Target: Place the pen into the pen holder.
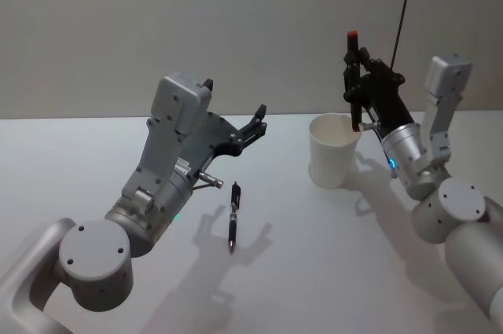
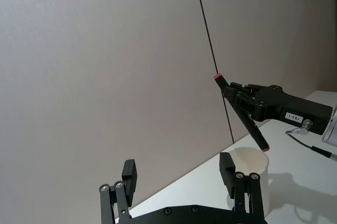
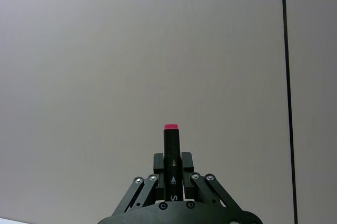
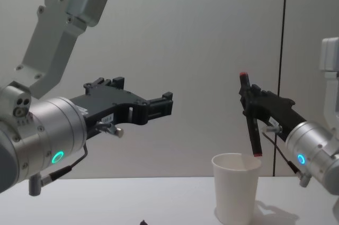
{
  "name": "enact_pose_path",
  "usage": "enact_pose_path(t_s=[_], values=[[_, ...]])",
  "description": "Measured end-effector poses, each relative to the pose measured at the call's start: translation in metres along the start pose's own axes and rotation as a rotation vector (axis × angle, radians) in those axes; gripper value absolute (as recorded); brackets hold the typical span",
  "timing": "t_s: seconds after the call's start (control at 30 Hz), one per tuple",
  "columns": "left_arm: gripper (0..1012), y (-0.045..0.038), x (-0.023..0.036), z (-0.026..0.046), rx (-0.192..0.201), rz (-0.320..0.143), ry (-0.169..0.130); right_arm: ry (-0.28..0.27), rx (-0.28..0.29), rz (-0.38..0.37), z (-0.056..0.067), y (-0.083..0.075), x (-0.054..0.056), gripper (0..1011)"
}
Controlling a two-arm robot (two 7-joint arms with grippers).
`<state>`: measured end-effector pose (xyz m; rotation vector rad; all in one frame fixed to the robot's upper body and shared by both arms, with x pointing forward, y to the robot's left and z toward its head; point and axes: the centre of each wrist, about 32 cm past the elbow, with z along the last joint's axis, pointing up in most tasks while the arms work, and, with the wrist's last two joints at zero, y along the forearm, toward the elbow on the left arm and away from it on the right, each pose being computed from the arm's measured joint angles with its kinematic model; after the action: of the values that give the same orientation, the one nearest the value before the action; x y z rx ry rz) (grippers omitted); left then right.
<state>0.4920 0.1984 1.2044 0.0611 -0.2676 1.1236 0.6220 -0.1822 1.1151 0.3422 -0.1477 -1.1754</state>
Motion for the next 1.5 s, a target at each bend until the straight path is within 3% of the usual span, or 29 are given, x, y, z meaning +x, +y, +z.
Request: enact_pose_path(t_s=[0.5, 1.5], values=[[1003, 0.0000, 0.0000, 0.0000, 0.000, 0.000, 0.000, -0.020, 0.021, 0.015, -0.010, 0.005, -0.005, 179], [1003, 0.0000, 0.0000, 0.0000, 0.000, 0.000, 0.000, -0.064, 0.045, 0.038, -0.023, -0.006, -0.009, 179]])
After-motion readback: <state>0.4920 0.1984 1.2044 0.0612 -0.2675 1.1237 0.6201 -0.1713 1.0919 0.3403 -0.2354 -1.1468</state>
